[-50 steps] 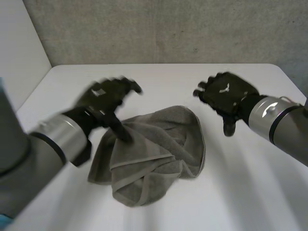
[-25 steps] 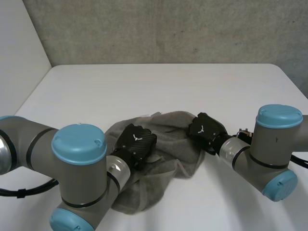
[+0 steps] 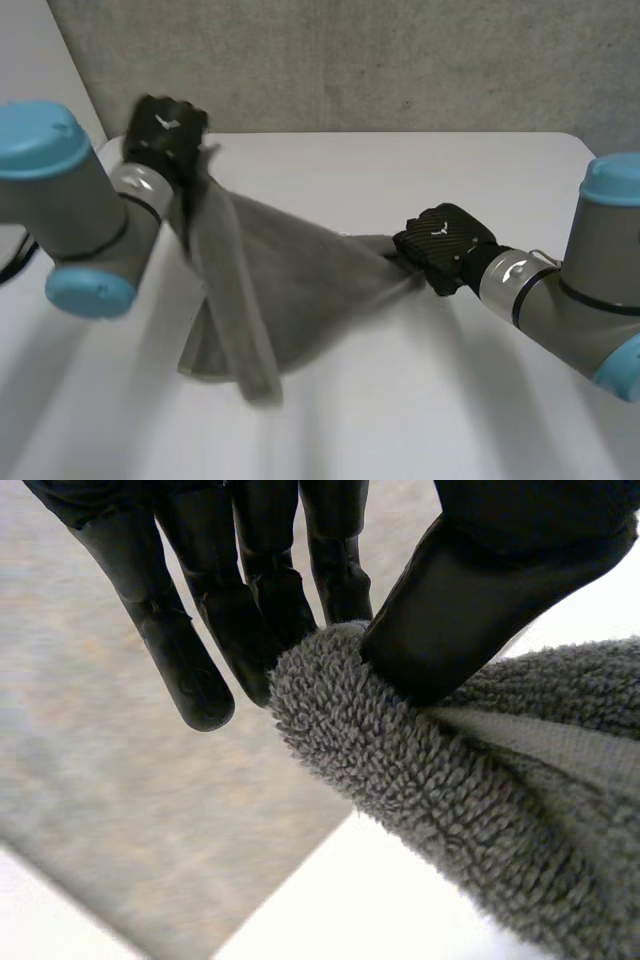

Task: Fold the towel.

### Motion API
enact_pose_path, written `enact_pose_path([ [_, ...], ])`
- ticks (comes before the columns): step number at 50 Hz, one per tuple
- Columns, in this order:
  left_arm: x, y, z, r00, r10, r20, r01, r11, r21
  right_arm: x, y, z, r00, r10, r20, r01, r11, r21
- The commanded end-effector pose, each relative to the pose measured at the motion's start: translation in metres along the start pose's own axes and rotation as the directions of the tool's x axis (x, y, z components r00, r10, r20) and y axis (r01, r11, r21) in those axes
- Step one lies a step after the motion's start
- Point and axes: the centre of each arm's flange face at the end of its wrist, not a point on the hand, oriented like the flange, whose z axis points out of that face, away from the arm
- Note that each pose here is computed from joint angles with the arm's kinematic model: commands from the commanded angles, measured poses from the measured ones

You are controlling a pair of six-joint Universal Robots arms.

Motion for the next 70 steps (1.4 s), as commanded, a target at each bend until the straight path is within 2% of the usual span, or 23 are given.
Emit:
enact_pose_path([
  [1,-0.025,0.017,0.024,0.995,0.064,0.072,-0.063,0.998,-0.016,-0.004,-0.009,-0.008,0.983,0.177,0.052,-0.177,0.984,-0.006],
  [8,-0.019,0.028,0.006,0.998,0.062,0.033,-0.059,0.995,-0.078,-0.014,-0.012,-0.008,0.957,0.277,0.081,-0.277,0.961,-0.013],
  [16,0.009,0.036,-0.046,0.99,0.041,-0.132,-0.058,0.99,-0.128,-0.026,-0.012,-0.004,0.952,0.29,0.097,-0.291,0.957,-0.009],
  [18,0.025,0.029,-0.069,0.976,0.0,-0.22,-0.025,0.993,-0.114,-0.031,-0.012,-0.002,0.946,0.306,0.104,-0.307,0.952,-0.003],
  [19,0.025,0.029,-0.069,0.975,-0.001,-0.22,-0.025,0.993,-0.114,-0.031,-0.012,-0.002,0.946,0.306,0.104,-0.307,0.952,-0.003],
  [21,0.037,0.021,-0.091,0.961,-0.077,-0.267,0.046,0.992,-0.119,-0.032,-0.01,0.0,0.938,0.33,0.102,-0.332,0.943,0.003],
  [22,0.037,0.021,-0.091,0.961,-0.077,-0.267,0.047,0.992,-0.119,-0.032,-0.01,0.0,0.938,0.33,0.102,-0.332,0.943,0.003],
  [24,0.05,0.012,-0.11,0.936,-0.175,-0.304,0.138,0.981,-0.139,-0.032,-0.01,0.0,0.93,0.355,0.099,-0.358,0.934,0.008],
  [25,0.05,0.012,-0.11,0.936,-0.175,-0.304,0.139,0.981,-0.139,-0.032,-0.01,0.0,0.93,0.355,0.099,-0.358,0.934,0.008],
  [27,0.065,0.004,-0.128,0.898,-0.273,-0.345,0.225,0.959,-0.173,-0.032,-0.009,0.001,0.92,0.383,0.086,-0.385,0.923,0.006],
  [28,0.065,0.004,-0.128,0.897,-0.274,-0.346,0.226,0.959,-0.173,-0.032,-0.009,0.001,0.92,0.383,0.086,-0.385,0.923,0.006],
  [29,0.072,0.004,-0.135,0.878,-0.326,-0.351,0.264,0.941,-0.213,-0.032,-0.008,0.001,0.914,0.396,0.086,-0.398,0.918,0.008],
  [30,0.072,0.004,-0.135,0.878,-0.326,-0.351,0.264,0.941,-0.214,-0.032,-0.008,0.001,0.914,0.396,0.086,-0.398,0.917,0.008],
  [32,0.08,0.005,-0.143,0.851,-0.416,-0.32,0.331,0.899,-0.287,-0.034,-0.009,0.001,0.908,0.411,0.083,-0.413,0.911,0.012],
  [33,0.08,0.005,-0.143,0.851,-0.416,-0.32,0.332,0.899,-0.287,-0.034,-0.009,0.001,0.908,0.411,0.083,-0.413,0.911,0.012],
  [35,0.091,0.011,-0.145,0.83,-0.485,-0.276,0.384,0.855,-0.349,-0.035,-0.008,0.0,0.904,0.419,0.08,-0.421,0.907,0.009],
  [40,0.109,0.021,-0.147,0.812,-0.539,-0.225,0.42,0.806,-0.417,-0.039,-0.009,-0.002,0.904,0.42,0.083,-0.422,0.907,0.005],
  [46,0.119,0.032,-0.143,0.817,-0.549,-0.174,0.431,0.783,-0.449,-0.041,-0.009,-0.003,0.904,0.418,0.087,-0.42,0.908,0.007],
  [51,0.14,0.034,-0.144,0.787,-0.587,-0.19,0.452,0.759,-0.468,-0.041,-0.01,-0.003,0.906,0.415,0.084,-0.418,0.908,0.012],
  [55,0.147,0.035,-0.142,0.778,-0.601,-0.184,0.468,0.75,-0.468,-0.041,-0.01,-0.003,0.906,0.415,0.085,-0.418,0.909,0.011],
  [57,0.148,0.037,-0.14,0.781,-0.6,-0.172,0.473,0.748,-0.465,-0.041,-0.01,-0.003,0.906,0.415,0.083,-0.417,0.909,0.012],
  [64,0.151,0.055,-0.121,0.837,-0.547,-0.032,0.488,0.771,-0.409,-0.039,-0.016,-0.008,0.903,0.421,0.08,-0.424,0.905,0.027],
  [70,0.156,0.062,-0.109,0.845,-0.534,0.011,0.498,0.781,-0.378,-0.034,-0.023,-0.012,0.9,0.43,0.076,-0.434,0.9,0.049],
])
